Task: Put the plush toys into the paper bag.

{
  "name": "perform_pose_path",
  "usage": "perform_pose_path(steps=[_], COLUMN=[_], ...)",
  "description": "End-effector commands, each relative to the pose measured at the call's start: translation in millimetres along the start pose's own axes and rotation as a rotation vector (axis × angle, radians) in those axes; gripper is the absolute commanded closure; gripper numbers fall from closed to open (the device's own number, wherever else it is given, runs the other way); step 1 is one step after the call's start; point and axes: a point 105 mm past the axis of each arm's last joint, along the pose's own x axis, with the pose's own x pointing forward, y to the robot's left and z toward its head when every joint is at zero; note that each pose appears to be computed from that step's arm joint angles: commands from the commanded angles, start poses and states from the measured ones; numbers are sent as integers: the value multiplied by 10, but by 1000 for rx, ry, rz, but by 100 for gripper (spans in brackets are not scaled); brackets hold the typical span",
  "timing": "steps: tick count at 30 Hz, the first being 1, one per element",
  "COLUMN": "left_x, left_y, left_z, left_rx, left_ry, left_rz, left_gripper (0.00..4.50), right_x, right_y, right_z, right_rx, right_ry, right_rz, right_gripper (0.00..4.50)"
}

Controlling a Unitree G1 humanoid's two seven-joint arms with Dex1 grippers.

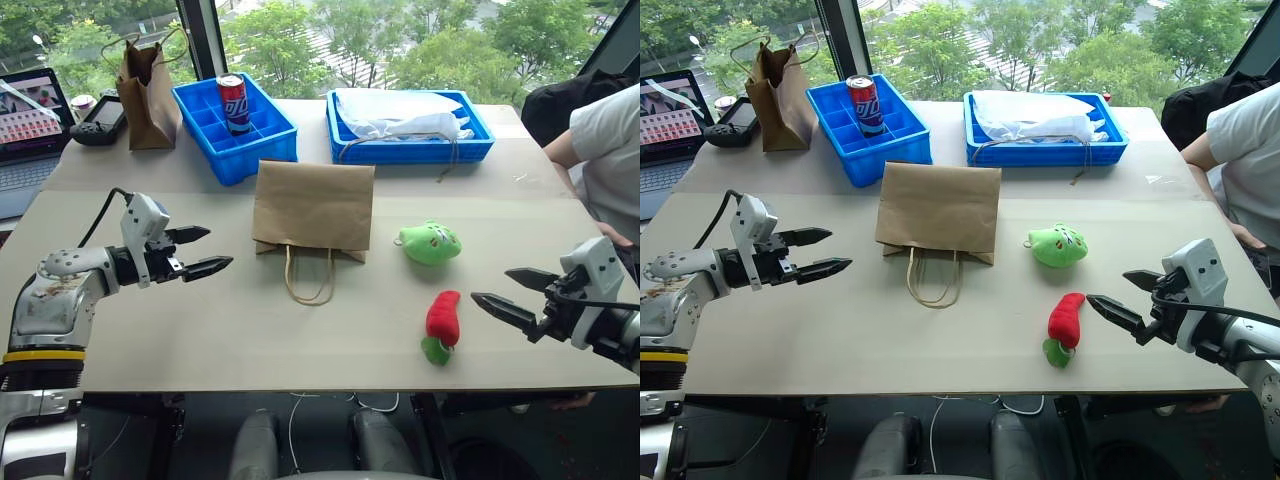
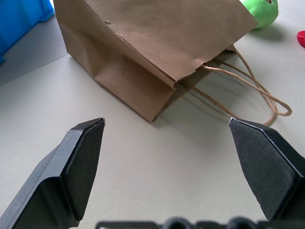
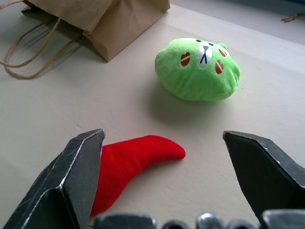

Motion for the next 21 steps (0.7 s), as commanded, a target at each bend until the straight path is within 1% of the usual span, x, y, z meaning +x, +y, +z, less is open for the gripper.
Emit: perform_pose_path(steps=[1,2,4,6,7,9,11,16,21], left_x=[10,16,71,138,156,231,334,526,853], left_y=[-82,-181,-285,-287,-283,-302,-286,-251,-357], left_z=[248,376,543,656,687,712,693,579,747], left_rx=[77,138,311,405,421,532,630,885,1092], left_ry=[-44,-65,-43,-34,-37,6,66,180,97], left_rz=[-98,-190,-308,-354,-369,-434,-481,-565,-593], left_gripper=[0,0,0,0,0,0,0,0,0], right_x=[-35,-34,-78,-99,-97,-69,-36,-2,11], right_y=[119,235,535,669,684,720,763,880,1100], right_z=[226,277,319,388,420,503,542,531,503], right_rx=[-65,-73,-57,-60,-61,-80,-88,-78,-37], right_ry=[-64,-58,16,42,42,36,32,45,53], right_rz=[56,122,295,362,369,374,375,392,453], right_gripper=[7,7,7,7,7,7,7,7,7])
